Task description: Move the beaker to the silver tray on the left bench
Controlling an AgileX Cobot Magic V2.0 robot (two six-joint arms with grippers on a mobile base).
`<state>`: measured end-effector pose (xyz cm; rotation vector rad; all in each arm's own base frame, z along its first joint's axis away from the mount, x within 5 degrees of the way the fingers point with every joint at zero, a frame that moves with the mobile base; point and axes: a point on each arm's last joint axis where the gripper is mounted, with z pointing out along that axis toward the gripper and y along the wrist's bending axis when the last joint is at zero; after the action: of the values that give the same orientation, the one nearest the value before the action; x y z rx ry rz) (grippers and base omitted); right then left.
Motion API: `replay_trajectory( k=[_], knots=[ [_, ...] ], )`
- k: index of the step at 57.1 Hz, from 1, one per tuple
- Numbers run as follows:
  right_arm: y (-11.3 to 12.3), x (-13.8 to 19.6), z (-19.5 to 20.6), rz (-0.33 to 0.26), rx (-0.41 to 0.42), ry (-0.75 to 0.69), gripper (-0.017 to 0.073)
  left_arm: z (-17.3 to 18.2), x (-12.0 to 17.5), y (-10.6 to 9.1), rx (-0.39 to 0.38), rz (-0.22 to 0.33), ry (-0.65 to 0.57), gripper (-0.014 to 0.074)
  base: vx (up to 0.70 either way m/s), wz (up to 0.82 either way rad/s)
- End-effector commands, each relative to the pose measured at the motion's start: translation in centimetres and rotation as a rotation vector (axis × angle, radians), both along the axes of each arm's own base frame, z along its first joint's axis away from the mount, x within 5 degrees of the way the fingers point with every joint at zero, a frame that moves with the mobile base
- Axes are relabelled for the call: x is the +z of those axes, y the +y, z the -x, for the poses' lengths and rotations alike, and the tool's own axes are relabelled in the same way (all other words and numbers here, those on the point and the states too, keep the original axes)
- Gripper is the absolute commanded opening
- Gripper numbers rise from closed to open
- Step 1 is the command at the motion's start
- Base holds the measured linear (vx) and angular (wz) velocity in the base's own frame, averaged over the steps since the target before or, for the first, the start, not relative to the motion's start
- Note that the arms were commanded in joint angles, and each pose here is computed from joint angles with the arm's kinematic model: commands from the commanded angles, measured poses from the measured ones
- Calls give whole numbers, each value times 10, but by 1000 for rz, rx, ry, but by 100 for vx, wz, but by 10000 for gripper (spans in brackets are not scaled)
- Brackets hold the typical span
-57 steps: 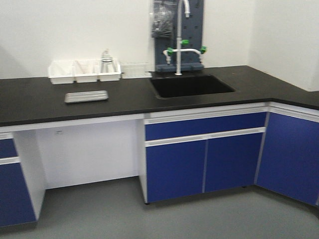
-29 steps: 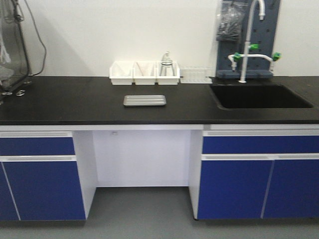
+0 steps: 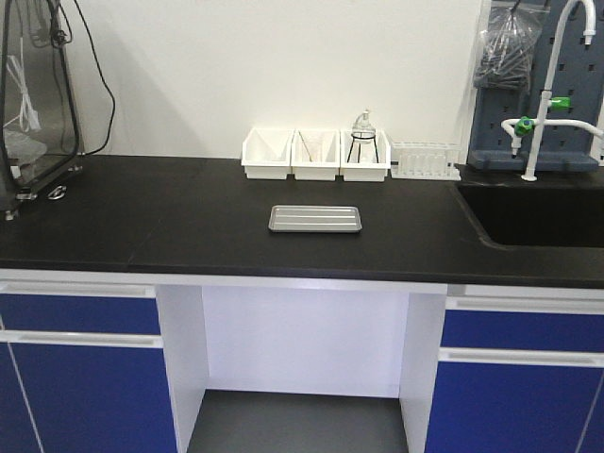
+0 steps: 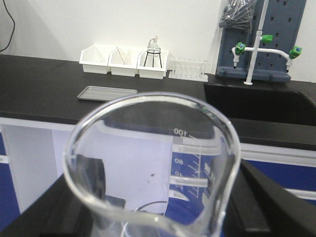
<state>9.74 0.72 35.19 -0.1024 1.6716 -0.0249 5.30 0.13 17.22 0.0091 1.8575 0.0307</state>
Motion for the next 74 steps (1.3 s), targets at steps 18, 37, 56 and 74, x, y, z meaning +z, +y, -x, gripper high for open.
replay_trajectory(
  k=[18,37,56,74],
  knots=[
    [2,13,1,25,30,-71,-6,-1,-2,-1,-8,5,-66,1,44,0],
    [2,13,1,25,30,-71,-6,-1,-2,-1,-8,5,-66,1,49,-1],
    [2,13,1,25,30,-71,-6,-1,-2,-1,-8,5,-66,1,49,-4],
    [2,13,1,25,30,-71,-6,-1,-2,-1,-8,5,-66,1,44,-8]
  ],
)
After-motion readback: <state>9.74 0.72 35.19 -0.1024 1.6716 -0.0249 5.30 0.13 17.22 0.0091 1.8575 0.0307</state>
